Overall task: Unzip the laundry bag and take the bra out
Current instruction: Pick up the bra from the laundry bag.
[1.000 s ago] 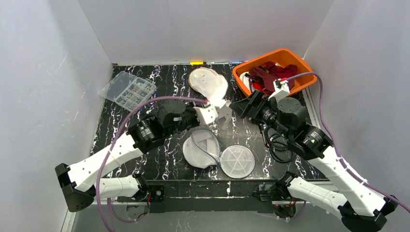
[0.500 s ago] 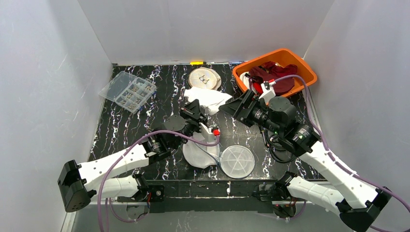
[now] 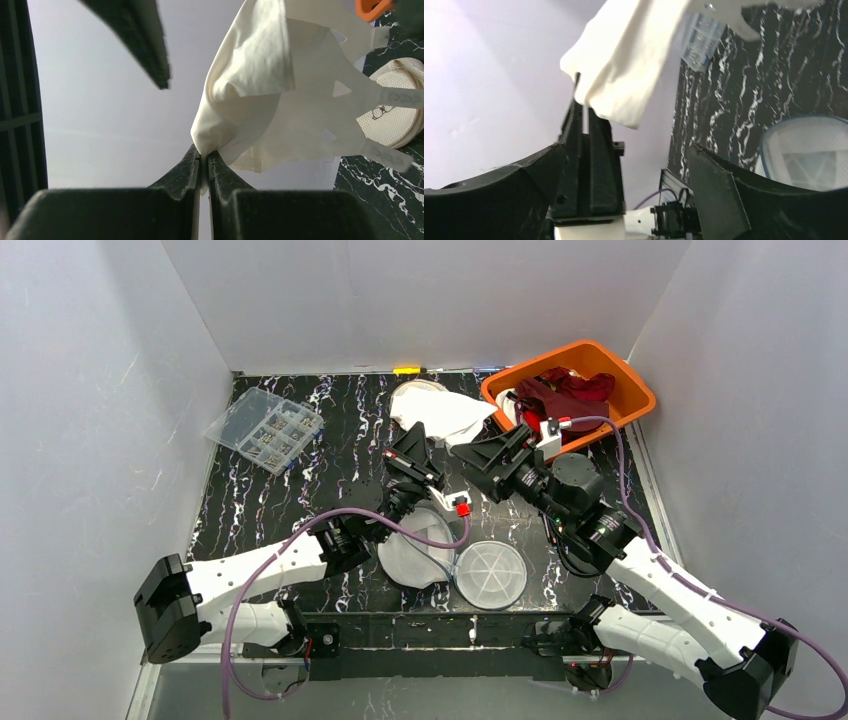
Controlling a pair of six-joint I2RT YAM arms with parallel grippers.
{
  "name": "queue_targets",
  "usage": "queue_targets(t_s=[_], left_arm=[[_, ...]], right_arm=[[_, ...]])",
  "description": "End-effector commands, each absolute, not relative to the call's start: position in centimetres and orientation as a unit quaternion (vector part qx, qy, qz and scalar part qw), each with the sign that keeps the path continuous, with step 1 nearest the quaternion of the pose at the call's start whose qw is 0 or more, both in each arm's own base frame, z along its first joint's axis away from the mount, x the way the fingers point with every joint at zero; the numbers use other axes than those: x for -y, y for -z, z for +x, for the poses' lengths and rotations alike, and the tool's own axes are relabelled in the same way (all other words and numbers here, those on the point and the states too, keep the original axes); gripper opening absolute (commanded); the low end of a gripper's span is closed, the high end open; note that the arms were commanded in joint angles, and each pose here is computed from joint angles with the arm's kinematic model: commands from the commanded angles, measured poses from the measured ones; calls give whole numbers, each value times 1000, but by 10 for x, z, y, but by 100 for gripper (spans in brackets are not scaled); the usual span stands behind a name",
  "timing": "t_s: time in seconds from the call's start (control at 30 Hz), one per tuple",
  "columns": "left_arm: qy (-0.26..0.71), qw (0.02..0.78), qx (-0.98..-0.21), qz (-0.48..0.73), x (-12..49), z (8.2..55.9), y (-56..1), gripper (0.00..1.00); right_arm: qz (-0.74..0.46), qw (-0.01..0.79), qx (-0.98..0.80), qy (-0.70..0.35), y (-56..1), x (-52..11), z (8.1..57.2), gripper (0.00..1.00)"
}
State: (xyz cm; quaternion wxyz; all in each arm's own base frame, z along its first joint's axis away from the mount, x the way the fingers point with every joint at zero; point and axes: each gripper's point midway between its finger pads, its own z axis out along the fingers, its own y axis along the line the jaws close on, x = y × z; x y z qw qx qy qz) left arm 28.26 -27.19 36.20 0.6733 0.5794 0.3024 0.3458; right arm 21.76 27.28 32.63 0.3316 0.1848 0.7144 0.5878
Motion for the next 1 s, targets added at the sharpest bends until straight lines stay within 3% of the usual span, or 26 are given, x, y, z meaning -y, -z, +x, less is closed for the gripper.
queue_targets(t_s=[0.0,0.8,0.97], left_arm=[[-365,715,-294,519,265,278,-403,0],[-349,744,-272,501,284,254,-412,0],[-356,740,-281,496,284,258,-414,0]], right_arm=[[211,389,-632,-636,-386,-258,228,99],[224,413,-611,-638,-402,-276,266,99],[168,411,-615,-652,-409,-287,254,99]])
